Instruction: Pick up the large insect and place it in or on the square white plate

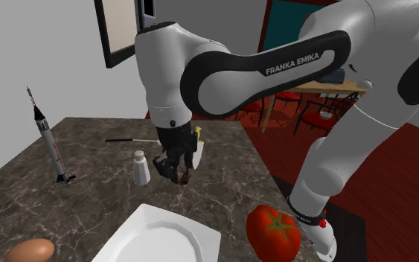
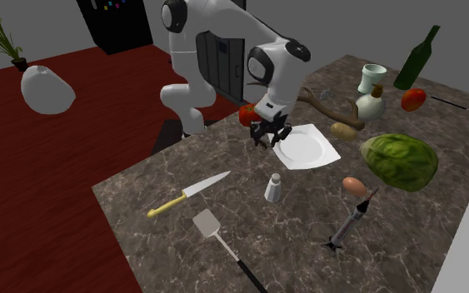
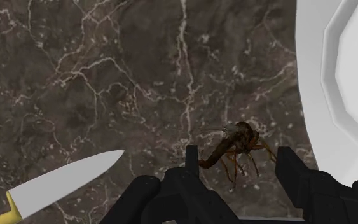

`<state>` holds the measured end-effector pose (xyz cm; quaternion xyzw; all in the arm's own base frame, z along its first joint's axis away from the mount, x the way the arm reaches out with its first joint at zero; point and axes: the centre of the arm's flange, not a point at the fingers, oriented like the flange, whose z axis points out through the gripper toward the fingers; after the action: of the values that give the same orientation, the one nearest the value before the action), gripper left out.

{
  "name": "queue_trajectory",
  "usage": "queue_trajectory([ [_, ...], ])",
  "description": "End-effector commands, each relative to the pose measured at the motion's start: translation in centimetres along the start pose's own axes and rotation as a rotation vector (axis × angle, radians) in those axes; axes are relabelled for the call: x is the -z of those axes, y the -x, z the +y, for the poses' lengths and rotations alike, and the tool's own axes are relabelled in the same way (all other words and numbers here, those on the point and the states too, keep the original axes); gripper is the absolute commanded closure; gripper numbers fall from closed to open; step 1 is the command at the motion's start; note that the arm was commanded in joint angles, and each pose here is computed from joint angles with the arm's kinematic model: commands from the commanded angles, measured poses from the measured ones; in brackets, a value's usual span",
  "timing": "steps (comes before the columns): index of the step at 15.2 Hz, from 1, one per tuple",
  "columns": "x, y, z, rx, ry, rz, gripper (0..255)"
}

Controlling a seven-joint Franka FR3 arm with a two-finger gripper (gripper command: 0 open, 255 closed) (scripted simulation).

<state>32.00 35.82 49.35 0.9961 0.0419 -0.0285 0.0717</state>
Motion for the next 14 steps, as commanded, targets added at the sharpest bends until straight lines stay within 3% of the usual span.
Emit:
queue_trajectory([
  [1, 0.2, 0.8, -2.5, -0.001, -0.001, 0.0, 255],
  [12, 1.3, 5.9, -16.5, -0.001, -0.001, 0.0, 255],
  [14, 0.3, 5.9, -16.7, -0.001, -0.001, 0.0, 255],
])
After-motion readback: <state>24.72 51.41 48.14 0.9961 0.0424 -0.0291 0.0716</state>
